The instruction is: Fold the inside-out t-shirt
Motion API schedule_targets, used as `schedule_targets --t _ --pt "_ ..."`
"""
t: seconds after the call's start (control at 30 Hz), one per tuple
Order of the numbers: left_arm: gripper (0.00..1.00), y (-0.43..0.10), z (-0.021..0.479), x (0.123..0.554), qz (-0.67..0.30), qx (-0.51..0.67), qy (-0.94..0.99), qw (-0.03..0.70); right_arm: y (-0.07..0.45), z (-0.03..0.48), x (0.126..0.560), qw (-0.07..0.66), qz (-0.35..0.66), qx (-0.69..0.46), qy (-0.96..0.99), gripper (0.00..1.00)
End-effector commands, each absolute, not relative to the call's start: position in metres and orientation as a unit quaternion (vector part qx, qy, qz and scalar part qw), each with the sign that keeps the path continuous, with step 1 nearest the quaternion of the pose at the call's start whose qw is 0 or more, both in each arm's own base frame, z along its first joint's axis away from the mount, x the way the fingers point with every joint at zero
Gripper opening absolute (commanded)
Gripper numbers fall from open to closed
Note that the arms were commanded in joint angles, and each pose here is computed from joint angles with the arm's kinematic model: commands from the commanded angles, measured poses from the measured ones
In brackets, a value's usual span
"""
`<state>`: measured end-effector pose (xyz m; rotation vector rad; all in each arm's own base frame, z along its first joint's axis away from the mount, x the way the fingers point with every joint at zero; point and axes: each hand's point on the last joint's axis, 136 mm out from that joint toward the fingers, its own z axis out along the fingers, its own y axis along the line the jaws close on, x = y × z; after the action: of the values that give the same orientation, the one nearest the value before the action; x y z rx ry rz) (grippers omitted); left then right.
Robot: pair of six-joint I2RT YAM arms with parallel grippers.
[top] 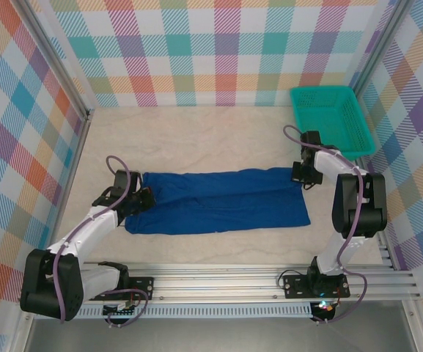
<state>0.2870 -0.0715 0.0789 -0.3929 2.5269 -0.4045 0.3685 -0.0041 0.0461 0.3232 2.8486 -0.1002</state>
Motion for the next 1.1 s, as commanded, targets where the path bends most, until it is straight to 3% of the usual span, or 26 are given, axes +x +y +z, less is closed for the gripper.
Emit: schedule_targets --t 0.0,0.23,0.4,0.6,0.77,0.87,1.07 --pt "0.00 -0.072 0.080 0.282 -0.149 -0.146 0.939 0.273 -0.004 0.037 0.360 0.107 -0.034 0.104 0.988 0.11" --pt "0.00 -0.073 0.078 0.281 -0.151 -0.145 0.939 0.271 0.024 0.059 0.350 0.134 0.052 0.103 0.984 0.31" --pt "0.00 -0.074 0.076 0.280 -0.154 -0.144 0.941 0.266 0.049 0.079 0.349 0.170 0.075 0.060 0.981 0.32" --pt "0.02 -0.076 0.077 0.279 -0.161 -0.144 0.939 0.266 0.082 0.064 0.348 0.144 0.087 0.024 0.985 0.30" --pt "0.13 -0.077 0.072 0.272 -0.163 -0.150 0.942 0.252 0.096 0.062 0.352 0.143 0.099 0.014 0.985 0.30" --pt "0.30 -0.075 0.077 0.269 -0.162 -0.156 0.940 0.255 0.101 0.066 0.355 0.147 0.101 0.007 0.984 0.30" --pt "0.49 -0.069 0.112 0.288 -0.162 -0.155 0.916 0.332 0.110 0.070 0.359 0.157 0.106 -0.005 0.982 0.32"
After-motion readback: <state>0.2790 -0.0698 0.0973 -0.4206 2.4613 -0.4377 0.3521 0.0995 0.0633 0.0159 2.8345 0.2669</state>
